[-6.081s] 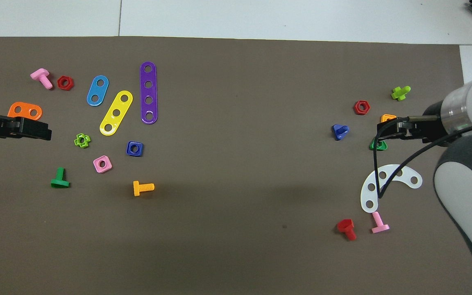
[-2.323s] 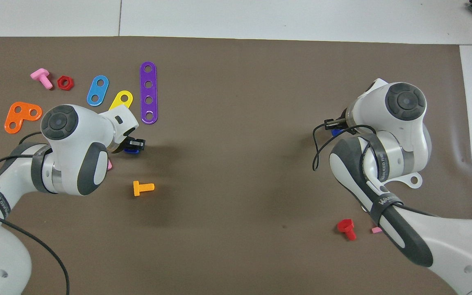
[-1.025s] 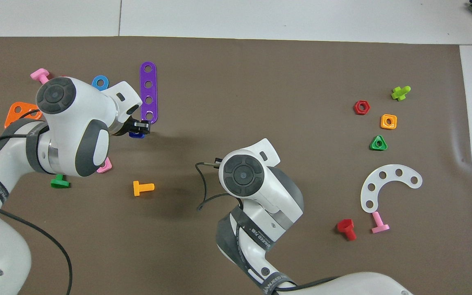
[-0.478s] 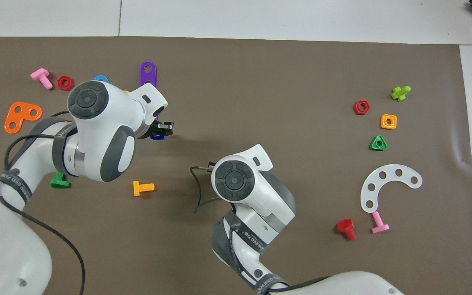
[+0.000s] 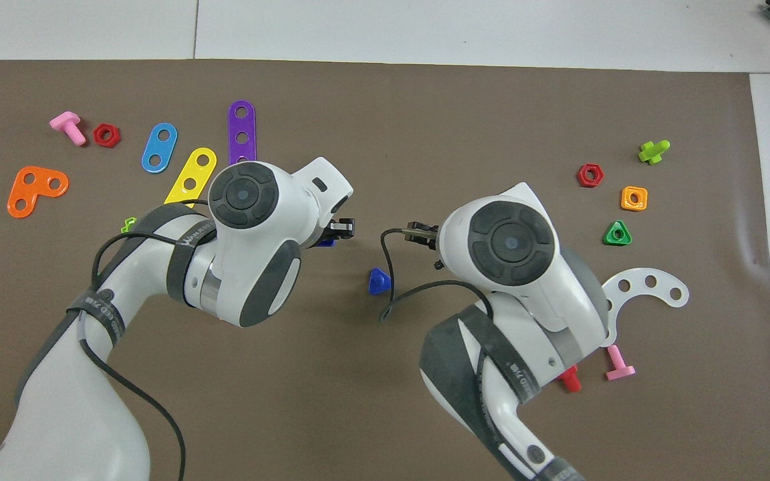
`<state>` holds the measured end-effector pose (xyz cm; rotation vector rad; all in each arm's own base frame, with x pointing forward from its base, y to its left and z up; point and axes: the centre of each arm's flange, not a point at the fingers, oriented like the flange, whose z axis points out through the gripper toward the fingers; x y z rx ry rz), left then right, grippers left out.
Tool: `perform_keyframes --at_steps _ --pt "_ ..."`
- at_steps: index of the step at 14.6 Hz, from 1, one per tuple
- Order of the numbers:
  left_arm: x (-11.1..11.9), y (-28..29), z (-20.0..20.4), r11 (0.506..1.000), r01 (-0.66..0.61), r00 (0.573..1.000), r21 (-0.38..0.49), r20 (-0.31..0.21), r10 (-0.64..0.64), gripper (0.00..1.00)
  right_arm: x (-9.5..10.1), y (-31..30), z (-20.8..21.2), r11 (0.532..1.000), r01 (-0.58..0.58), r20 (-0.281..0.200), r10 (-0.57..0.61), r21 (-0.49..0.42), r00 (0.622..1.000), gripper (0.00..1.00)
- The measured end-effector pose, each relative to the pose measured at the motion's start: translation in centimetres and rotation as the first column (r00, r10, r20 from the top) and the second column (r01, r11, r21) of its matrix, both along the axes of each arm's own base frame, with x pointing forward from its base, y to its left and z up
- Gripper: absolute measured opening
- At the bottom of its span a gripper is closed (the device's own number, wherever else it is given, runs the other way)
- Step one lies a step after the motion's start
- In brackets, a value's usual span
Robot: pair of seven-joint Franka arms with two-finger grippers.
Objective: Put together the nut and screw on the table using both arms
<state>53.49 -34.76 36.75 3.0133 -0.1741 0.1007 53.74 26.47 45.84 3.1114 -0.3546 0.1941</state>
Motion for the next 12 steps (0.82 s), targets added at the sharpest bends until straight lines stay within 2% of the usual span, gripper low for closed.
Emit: perform_keyframes --at_steps 3,7,12 --pt "-2.3 -3.4 0.1 1.000 0.016 1.000 -0.003 -0.005 -0.016 0.48 1.0 -8.2 3.6 0.998 -0.053 -0.049 0.054 0.019 0.997 0.99" --pt "-4.4 -6.0 -0.4 0.998 0.061 0.998 0.000 -0.011 -0.061 0.48 1.7 -18.7 6.4 0.991 -0.122 -0.058 0.125 0.050 0.990 0.99" --pt "-5.6 -7.4 -1.0 0.996 0.089 0.996 0.007 -0.021 -0.089 0.48 2.0 -23.3 10.6 0.986 -0.162 -0.064 0.165 0.046 0.984 0.99"
